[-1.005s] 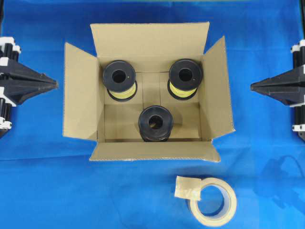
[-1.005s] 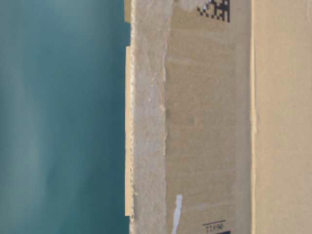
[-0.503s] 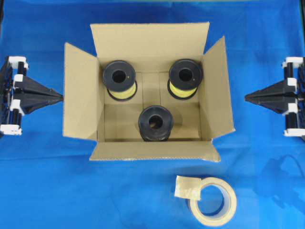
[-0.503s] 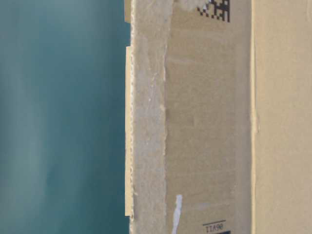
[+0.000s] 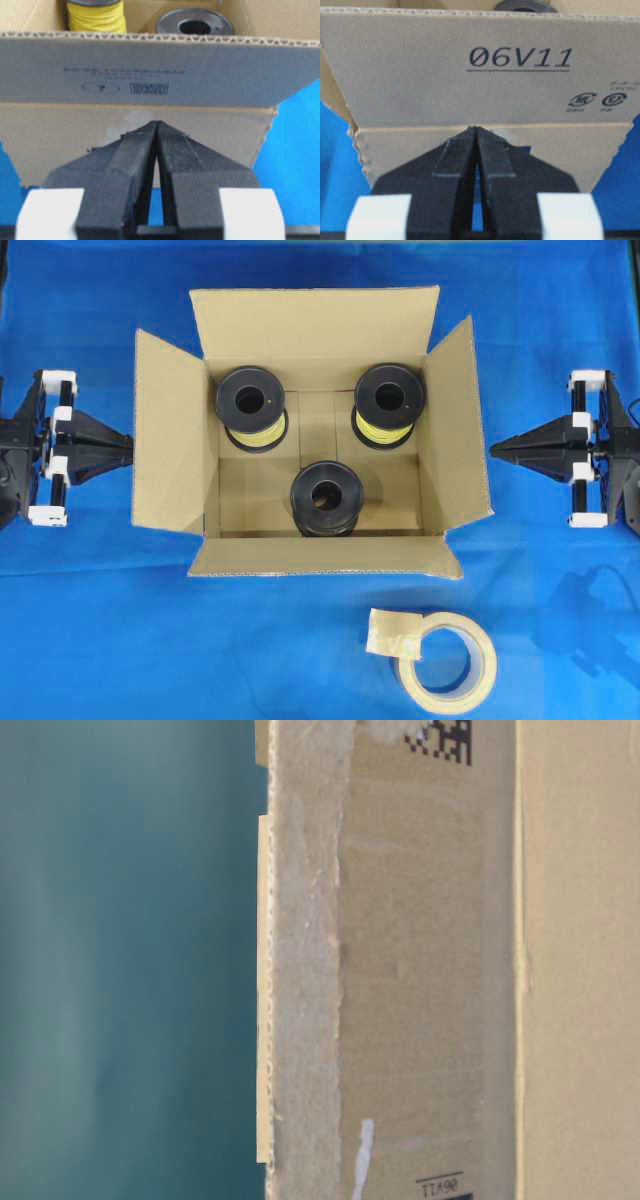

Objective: Close the cardboard box.
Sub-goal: 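Move both grippers inward toward the left and right side flaps of the box, then push the left and right side flaps inward over the spools with both grippers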

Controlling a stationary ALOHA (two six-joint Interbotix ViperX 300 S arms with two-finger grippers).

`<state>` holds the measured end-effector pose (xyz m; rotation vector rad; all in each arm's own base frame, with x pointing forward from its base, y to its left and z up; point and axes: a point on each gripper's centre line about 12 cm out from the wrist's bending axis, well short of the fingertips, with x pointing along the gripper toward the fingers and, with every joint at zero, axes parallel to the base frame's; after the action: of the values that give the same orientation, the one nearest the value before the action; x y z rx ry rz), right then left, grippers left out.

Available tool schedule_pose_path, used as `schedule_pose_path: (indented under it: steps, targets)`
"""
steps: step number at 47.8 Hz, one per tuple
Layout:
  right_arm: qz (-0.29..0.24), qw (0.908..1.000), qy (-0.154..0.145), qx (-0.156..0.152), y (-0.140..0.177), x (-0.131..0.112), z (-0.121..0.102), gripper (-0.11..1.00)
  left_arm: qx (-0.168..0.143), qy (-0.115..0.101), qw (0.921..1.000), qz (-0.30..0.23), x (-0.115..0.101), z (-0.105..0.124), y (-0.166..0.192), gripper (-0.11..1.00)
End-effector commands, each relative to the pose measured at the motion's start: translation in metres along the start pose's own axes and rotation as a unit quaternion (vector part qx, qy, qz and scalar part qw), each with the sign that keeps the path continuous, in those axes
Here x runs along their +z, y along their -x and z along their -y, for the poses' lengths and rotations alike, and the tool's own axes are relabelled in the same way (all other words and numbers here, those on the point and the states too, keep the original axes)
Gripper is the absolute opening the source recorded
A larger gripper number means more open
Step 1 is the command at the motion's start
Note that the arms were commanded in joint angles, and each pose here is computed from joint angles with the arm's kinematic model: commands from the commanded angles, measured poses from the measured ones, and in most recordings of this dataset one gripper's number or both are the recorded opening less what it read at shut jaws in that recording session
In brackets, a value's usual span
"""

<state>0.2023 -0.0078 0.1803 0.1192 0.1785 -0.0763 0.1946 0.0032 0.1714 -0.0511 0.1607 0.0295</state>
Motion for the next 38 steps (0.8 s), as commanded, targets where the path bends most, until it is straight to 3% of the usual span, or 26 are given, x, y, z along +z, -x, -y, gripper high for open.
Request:
schedule_pose_path:
  steps: [1,11,28,38]
  targets:
    - [0.018,0.9998,-0.003,0.000,-0.006,0.012,-0.001,0.00,-0.002,0.001,0.9997,0.024,0.014,0.001,-0.008,0.00]
    - [0.012,0.9999,-0.003,-0.001,-0.028,0.023,-0.004,0.00,-0.002,-0.002,0.9997,0.026,0.028,0.003,-0.032,0.00]
    - [-0.006,1.0000,0.001,-0.003,-0.091,0.039,-0.010,0.00,0.004,-0.004,0.9997,0.022,0.044,0.002,-0.087,0.00]
    - [-0.012,0.9999,0.002,-0.003,-0.111,0.041,-0.012,0.00,0.015,-0.002,0.9999,-0.007,0.047,-0.004,-0.117,0.00]
